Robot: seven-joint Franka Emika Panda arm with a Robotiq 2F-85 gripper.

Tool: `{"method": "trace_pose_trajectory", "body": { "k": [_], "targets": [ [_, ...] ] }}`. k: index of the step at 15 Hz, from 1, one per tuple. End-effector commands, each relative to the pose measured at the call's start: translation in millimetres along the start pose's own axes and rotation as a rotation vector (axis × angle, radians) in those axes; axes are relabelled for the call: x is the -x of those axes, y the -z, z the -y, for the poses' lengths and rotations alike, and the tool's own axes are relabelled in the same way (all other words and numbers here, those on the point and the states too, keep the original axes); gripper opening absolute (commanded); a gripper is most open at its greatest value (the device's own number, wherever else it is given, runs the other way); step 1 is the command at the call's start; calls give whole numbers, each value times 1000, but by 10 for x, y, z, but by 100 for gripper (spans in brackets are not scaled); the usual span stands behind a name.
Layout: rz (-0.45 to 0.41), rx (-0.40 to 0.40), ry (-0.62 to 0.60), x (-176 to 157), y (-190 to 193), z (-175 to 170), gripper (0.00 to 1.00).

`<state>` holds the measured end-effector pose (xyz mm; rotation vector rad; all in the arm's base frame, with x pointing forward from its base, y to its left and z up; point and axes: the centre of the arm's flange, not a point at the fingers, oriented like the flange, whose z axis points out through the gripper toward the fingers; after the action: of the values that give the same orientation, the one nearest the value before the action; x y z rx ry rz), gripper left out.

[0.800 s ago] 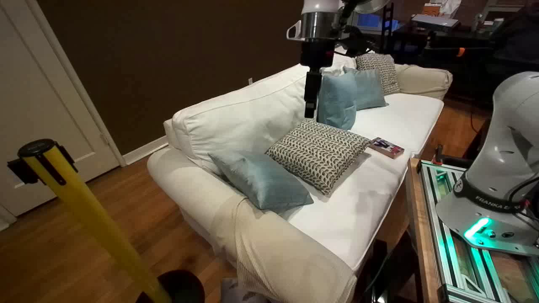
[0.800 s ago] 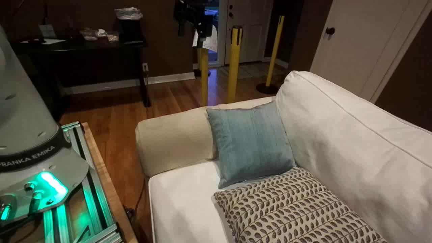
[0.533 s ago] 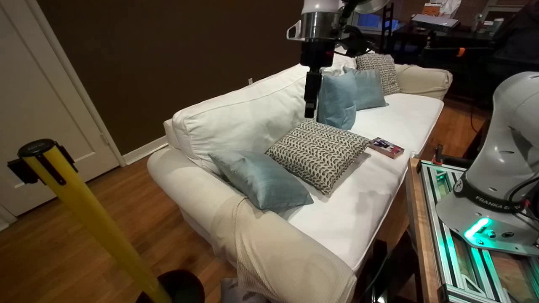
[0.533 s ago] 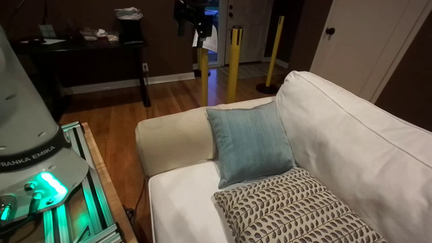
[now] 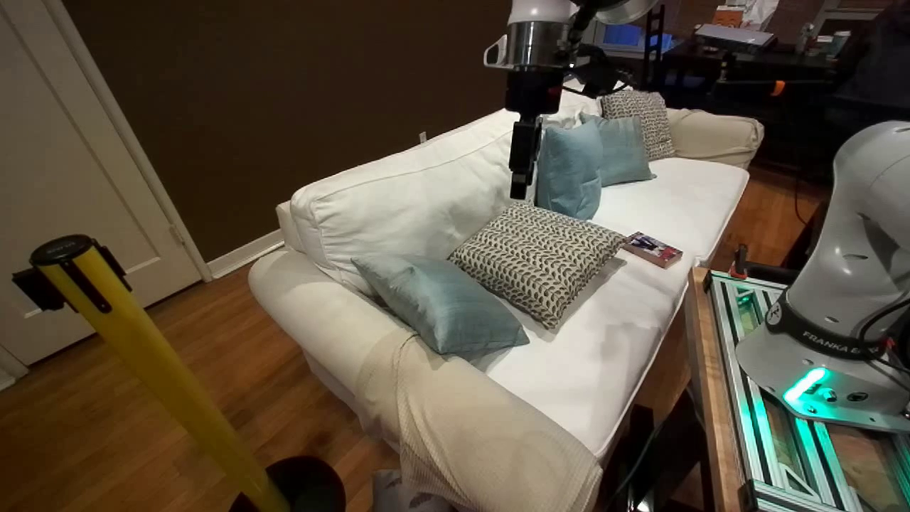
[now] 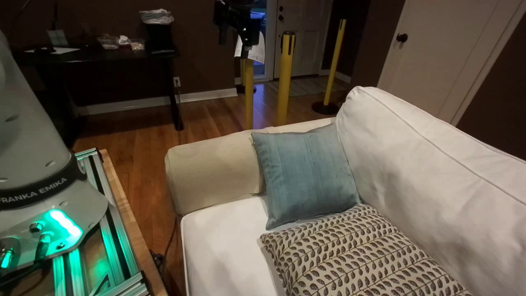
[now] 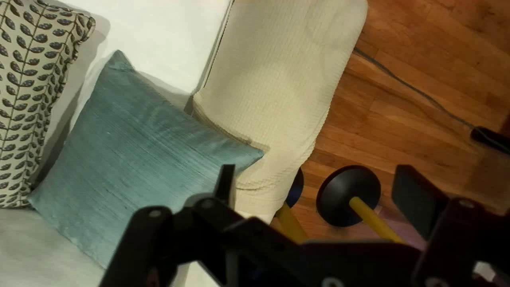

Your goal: Put the white and brown pillow upright on the sofa

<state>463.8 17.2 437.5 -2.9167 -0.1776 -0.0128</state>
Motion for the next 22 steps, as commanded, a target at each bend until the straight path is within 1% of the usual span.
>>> {"method": "trace_pose_trajectory", "body": {
  "k": [1,2,5,7,8,9,12,13,15,17,22],
  "targets": [
    [-65,59,-179,-376,-313,-188,100],
    [-104,87,-219,-468,-406,-268,100],
    [-165,188,-331,-746,-719,-640,100],
    [-165,262,-405,-884,-921,-967,100],
    [-150,293,-447,-948,-1038,-1148,100],
    [-125,314,-485,-1015,-1162,-1348,100],
    [-107,351,-587,-1161,-1501,-1897,100],
    [-101,356,-609,-1187,-1610,-2089,100],
    [-118,375,-634,-1248,-1824,-2397,100],
    [-128,418,-652,-1299,-2072,-2666,100],
    [-71,500,-671,-1307,-2701,-3142,100]
  ]
}}
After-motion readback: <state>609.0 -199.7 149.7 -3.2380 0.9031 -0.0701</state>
